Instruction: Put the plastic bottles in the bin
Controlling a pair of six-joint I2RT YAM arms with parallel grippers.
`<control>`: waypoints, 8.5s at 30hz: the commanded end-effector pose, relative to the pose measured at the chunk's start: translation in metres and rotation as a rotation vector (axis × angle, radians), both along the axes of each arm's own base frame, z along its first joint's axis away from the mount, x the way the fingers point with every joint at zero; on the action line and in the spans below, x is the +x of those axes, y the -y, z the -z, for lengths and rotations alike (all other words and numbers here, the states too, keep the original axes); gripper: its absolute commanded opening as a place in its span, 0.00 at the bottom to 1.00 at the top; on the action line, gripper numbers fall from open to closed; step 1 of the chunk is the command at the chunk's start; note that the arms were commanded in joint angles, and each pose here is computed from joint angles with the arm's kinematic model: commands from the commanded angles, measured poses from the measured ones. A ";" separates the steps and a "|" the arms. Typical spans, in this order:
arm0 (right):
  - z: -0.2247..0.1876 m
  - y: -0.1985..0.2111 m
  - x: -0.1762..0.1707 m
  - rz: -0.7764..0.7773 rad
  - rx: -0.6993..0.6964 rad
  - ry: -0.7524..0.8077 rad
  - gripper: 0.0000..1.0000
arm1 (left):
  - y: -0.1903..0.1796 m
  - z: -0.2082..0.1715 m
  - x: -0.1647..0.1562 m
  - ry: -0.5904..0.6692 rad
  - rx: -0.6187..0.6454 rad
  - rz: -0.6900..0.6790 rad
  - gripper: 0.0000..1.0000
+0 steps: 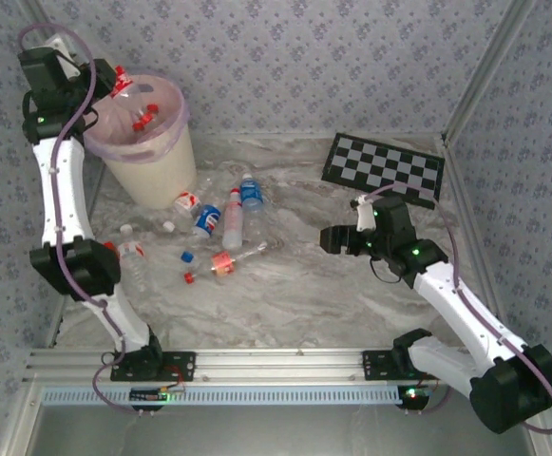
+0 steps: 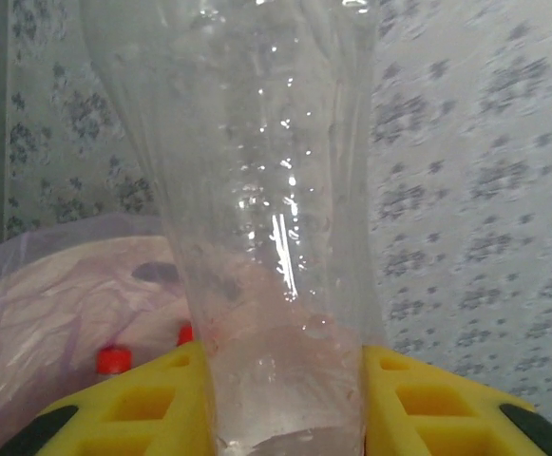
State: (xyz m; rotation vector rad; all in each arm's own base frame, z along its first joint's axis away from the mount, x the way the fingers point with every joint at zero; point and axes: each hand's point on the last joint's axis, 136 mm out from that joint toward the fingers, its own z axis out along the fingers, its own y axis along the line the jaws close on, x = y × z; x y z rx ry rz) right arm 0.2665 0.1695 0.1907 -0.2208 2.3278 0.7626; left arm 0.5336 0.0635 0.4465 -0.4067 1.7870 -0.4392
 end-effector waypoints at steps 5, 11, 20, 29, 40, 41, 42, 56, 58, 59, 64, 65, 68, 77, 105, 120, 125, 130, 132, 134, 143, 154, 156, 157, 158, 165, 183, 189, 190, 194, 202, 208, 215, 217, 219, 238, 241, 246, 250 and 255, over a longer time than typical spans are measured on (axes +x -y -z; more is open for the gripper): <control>0.011 0.007 -0.009 -0.002 -0.050 -0.013 0.86 | 0.005 0.052 0.035 -0.170 0.026 0.093 0.33; 0.011 0.009 -0.003 -0.017 -0.083 -0.004 0.86 | 0.026 0.119 0.043 -0.341 0.063 0.227 0.34; 0.013 0.001 0.004 -0.037 -0.075 -0.013 0.86 | 0.050 0.199 0.032 -0.531 0.120 0.308 0.36; 0.016 0.001 0.003 -0.030 -0.080 -0.021 0.86 | 0.075 0.269 0.030 -0.677 0.162 0.375 0.53; 0.021 -0.001 0.001 -0.027 -0.092 -0.041 0.86 | 0.091 0.255 0.034 -0.638 0.162 0.428 0.87; 0.021 -0.001 0.002 -0.027 -0.093 -0.041 0.86 | 0.091 0.245 0.033 -0.625 0.173 0.429 0.91; 0.021 -0.001 0.002 -0.026 -0.094 -0.040 0.86 | 0.090 0.235 0.033 -0.612 0.185 0.426 0.93; 0.024 -0.020 0.014 -0.054 -0.108 -0.052 0.88 | 0.065 0.083 -0.013 -0.375 0.358 0.316 1.00; 0.026 -0.029 0.016 -0.067 -0.101 -0.057 0.89 | 0.067 0.069 -0.024 -0.355 0.369 0.315 1.00; 0.029 -0.034 0.017 -0.071 -0.096 -0.063 0.90 | 0.067 0.061 -0.031 -0.343 0.371 0.315 1.00; 0.046 -0.067 0.028 -0.104 -0.090 -0.097 0.91 | 0.071 0.028 -0.065 -0.300 0.360 0.294 1.00; 0.049 -0.075 0.031 -0.108 -0.096 -0.099 0.91 | 0.073 0.022 -0.073 -0.287 0.351 0.289 1.00; 0.063 -0.099 0.043 -0.123 -0.085 -0.125 0.89 | 0.089 0.010 -0.098 -0.238 0.305 0.304 1.00; 0.092 -0.159 0.074 -0.200 -0.040 -0.182 0.81 | 0.156 0.062 -0.188 -0.213 0.154 0.416 0.98; 0.085 -0.148 0.114 -0.170 -0.026 -0.176 0.52 | 0.226 0.188 -0.202 -0.288 -0.292 0.458 0.94; 0.022 -0.084 0.017 -0.231 -0.042 0.168 0.44 | 0.343 0.151 -0.137 -0.241 -0.394 0.753 1.00; 0.002 -0.081 0.004 -0.212 -0.015 0.264 0.42 | 0.370 0.174 -0.144 -0.339 -0.228 0.784 1.00; -0.011 -0.085 -0.004 -0.231 -0.030 0.328 0.42 | 0.392 0.185 -0.150 -0.396 -0.187 0.844 0.99; -0.013 -0.086 -0.004 -0.236 -0.037 0.337 0.42 | 0.394 0.184 -0.147 -0.382 -0.210 0.838 0.95; -0.013 -0.088 -0.005 -0.241 -0.044 0.345 0.42 | 0.398 0.179 -0.145 -0.364 -0.240 0.844 0.89; -0.016 -0.096 -0.009 -0.263 -0.080 0.377 0.42 | 0.396 0.187 -0.144 -0.387 -0.217 0.819 0.83; -0.018 -0.095 -0.009 -0.259 -0.103 0.382 0.42 | 0.400 0.187 -0.146 -0.384 -0.237 0.839 0.48; -0.018 -0.095 -0.007 -0.255 -0.110 0.382 0.46 | 0.398 0.186 -0.146 -0.382 -0.227 0.835 0.46; -0.018 -0.094 -0.007 -0.255 -0.113 0.378 0.51 | 0.396 0.186 -0.145 -0.380 -0.223 0.832 0.45; -0.019 -0.095 -0.007 -0.258 -0.116 0.374 0.61 | 0.395 0.185 -0.144 -0.377 -0.221 0.830 0.45; -0.034 -0.075 -0.011 -0.202 -0.154 0.375 0.94 | 0.358 0.133 -0.127 -0.275 -0.150 0.798 0.42; -0.018 -0.035 -0.014 -0.106 -0.214 0.280 0.94 | 0.127 -0.119 -0.057 0.335 -0.063 0.326 0.15; -0.016 -0.029 -0.014 -0.086 -0.217 0.267 0.94 | 0.072 -0.119 -0.022 0.292 0.120 0.113 0.04; -0.015 -0.027 -0.015 -0.083 -0.219 0.265 0.94 | 0.069 -0.113 -0.016 0.272 0.150 0.102 0.04; -0.014 -0.022 -0.017 -0.071 -0.229 0.257 0.94 | 0.064 -0.091 0.010 0.233 0.225 0.100 0.03; -0.012 -0.006 -0.023 -0.030 -0.244 0.248 0.94 | 0.056 -0.014 0.042 0.038 0.294 0.109 0.02; -0.008 0.004 -0.022 0.005 -0.247 0.239 0.94 | 0.062 0.032 0.048 -0.065 0.328 0.169 0.02; -0.007 0.002 -0.019 0.002 -0.236 0.229 0.94 | 0.075 0.097 0.051 -0.201 0.310 0.264 0.02; -0.006 0.002 -0.018 0.000 -0.237 0.227 0.94 | 0.079 0.114 0.052 -0.235 0.299 0.292 0.03; -0.006 0.001 -0.017 -0.001 -0.236 0.226 0.94 | 0.083 0.129 0.051 -0.267 0.290 0.319 0.04; 0.004 -0.003 -0.015 -0.002 -0.223 0.193 0.94 | 0.122 0.215 0.036 -0.485 0.028 0.523 0.15; 0.005 -0.004 -0.015 -0.005 -0.220 0.189 0.94 | 0.113 0.209 0.037 -0.467 0.042 0.467 0.15; 0.005 -0.004 -0.014 -0.003 -0.223 0.192 0.94 | 0.090 0.176 0.034 -0.384 0.120 0.349 0.20; 0.006 -0.007 -0.012 -0.008 -0.215 0.188 0.94 | 0.072 0.158 0.023 -0.375 0.233 0.273 0.39; 0.009 -0.013 -0.008 -0.021 -0.212 0.178 0.94 | 0.062 0.141 0.008 -0.359 0.314 0.237 0.74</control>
